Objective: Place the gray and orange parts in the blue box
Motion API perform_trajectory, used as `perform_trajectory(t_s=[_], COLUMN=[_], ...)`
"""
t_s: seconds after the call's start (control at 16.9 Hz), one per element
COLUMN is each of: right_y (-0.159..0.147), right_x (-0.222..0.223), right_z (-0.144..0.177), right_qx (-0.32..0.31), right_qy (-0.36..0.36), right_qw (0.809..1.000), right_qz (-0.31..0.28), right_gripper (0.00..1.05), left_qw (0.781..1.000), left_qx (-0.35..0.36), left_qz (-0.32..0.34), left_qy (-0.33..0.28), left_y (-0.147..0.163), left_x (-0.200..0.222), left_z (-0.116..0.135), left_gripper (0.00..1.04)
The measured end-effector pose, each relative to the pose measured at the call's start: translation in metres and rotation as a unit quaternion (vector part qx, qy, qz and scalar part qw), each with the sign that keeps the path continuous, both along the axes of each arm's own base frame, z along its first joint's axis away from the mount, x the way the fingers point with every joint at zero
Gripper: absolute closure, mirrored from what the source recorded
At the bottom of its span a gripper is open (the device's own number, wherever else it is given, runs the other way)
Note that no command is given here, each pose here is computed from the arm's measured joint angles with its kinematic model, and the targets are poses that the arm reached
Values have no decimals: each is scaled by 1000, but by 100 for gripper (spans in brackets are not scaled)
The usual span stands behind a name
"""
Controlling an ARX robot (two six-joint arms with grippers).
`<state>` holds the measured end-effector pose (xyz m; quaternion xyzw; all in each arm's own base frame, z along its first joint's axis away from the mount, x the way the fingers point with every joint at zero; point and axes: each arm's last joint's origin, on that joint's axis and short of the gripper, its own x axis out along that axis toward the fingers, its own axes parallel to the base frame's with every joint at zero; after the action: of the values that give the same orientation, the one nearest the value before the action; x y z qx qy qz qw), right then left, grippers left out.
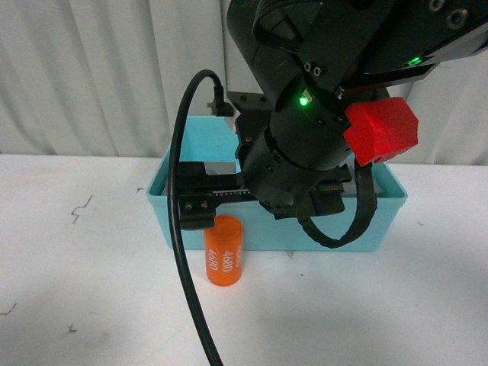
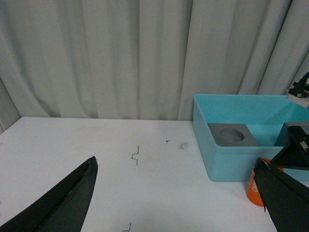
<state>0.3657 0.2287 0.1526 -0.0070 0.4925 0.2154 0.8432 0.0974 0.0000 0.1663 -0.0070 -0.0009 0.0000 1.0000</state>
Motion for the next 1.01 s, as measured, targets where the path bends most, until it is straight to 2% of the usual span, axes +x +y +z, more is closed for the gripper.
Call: perform_trajectory(t_s=[0.47, 0.65, 0.89, 1.01], right_y=[12, 14, 13, 13], right_x=[26, 26, 27, 28], right_z=[-35, -36, -35, -35], right_qx=[5, 9, 8, 7], right_qy=[46, 51, 46, 43], right_qw=[999, 999, 999, 999], right_qz=[3, 4, 2, 1], right_gripper=[6, 8, 49, 56], left_qw=[1000, 1000, 1000, 1000], left_qx=[0, 0, 0, 0], left_qz=[0, 0, 0, 0], left_qy=[0, 0, 0, 0], left_y=[0, 0, 0, 0], left_x=[0, 0, 0, 0], left_z=[0, 0, 0, 0], left_gripper=[7, 7, 7, 7])
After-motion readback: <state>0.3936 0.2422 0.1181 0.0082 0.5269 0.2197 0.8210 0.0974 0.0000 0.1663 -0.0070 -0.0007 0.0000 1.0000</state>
